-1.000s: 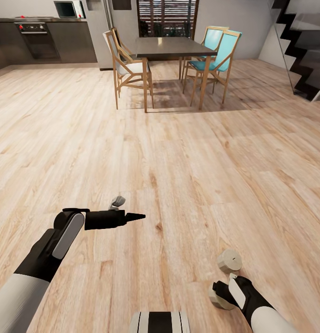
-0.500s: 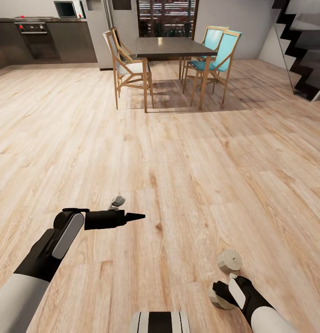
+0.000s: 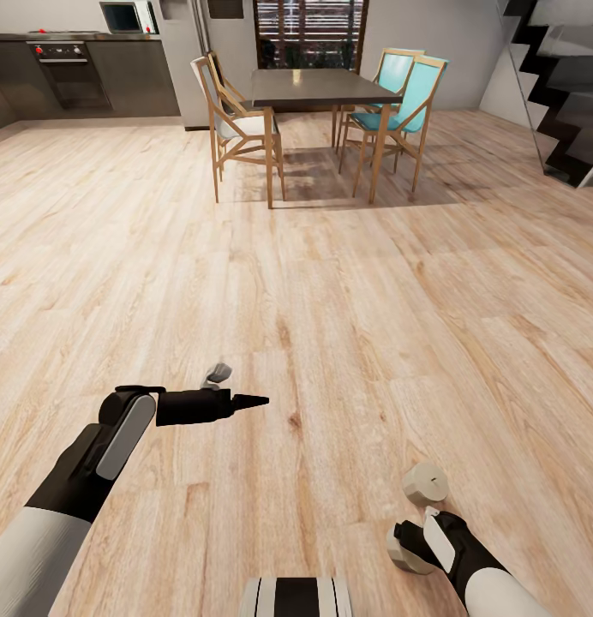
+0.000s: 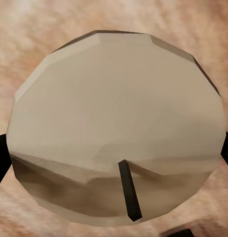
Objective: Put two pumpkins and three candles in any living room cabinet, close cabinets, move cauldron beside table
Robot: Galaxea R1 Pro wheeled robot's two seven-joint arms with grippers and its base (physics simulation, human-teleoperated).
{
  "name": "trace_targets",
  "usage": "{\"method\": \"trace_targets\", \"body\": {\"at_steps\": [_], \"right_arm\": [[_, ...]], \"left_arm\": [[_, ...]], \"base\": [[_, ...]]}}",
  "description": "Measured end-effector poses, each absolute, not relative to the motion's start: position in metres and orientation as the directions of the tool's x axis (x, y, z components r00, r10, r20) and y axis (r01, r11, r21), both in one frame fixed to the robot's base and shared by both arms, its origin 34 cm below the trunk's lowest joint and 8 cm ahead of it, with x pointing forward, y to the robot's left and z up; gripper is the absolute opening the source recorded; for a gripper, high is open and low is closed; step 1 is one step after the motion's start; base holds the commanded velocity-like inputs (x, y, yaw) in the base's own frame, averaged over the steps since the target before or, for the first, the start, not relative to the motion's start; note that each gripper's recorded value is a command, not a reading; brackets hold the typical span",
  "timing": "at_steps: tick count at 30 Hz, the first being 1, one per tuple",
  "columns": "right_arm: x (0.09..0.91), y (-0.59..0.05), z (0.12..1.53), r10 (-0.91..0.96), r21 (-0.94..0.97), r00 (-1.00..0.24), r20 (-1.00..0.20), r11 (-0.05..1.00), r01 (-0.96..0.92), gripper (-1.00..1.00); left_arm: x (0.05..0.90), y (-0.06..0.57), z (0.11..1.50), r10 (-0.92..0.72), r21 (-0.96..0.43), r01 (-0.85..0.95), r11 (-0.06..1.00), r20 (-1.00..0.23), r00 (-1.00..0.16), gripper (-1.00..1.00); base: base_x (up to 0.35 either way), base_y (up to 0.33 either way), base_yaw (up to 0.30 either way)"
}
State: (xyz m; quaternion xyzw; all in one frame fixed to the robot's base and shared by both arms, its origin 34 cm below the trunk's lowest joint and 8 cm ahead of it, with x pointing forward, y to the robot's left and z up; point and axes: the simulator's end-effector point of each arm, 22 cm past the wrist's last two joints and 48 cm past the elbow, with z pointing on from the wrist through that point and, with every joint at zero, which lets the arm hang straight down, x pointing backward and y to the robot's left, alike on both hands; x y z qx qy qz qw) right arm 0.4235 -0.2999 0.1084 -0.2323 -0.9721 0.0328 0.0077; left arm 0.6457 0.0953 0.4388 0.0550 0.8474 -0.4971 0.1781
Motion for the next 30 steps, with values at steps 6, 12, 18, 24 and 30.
{"method": "trace_targets", "body": {"at_steps": [6, 12, 18, 24, 30], "right_arm": [[0.4235, -0.2999, 0.1084, 0.452, -0.067, -0.892, -0.001, 0.890, 0.451, -1.00], [0.4280, -0.2993, 0.1127, 0.455, -0.060, -0.890, -0.011, 0.888, 0.455, -1.00], [0.4281, -0.2993, 0.1127, 0.456, -0.060, -0.890, -0.011, 0.888, 0.455, -1.00], [0.4274, -0.2991, 0.1127, 0.455, -0.060, -0.890, -0.008, 0.888, 0.455, -1.00], [0.4200, -0.2972, 0.1112, 0.453, -0.066, -0.892, 0.014, 0.890, 0.451, -1.00]], "left_arm": [[0.6457, 0.0955, 0.4387, -0.084, -0.823, 0.270, 0.500, -0.357, -0.930, 1.00], [0.6464, 0.0956, 0.4458, -0.084, -0.819, 0.280, 0.500, -0.368, -0.926, 1.00], [0.6464, 0.0956, 0.4458, -0.084, -0.819, 0.280, 0.500, -0.368, -0.926, 1.00], [0.6463, 0.0951, 0.4456, -0.084, -0.820, 0.279, 0.499, -0.367, -0.926, 1.00], [0.6463, 0.0950, 0.4455, -0.084, -0.820, 0.279, 0.499, -0.366, -0.927, 1.00]], "base": [[0.000, 0.000, 0.000], [0.000, 0.000, 0.000], [0.000, 0.000, 0.000], [0.000, 0.000, 0.000], [0.000, 0.000, 0.000]]}}
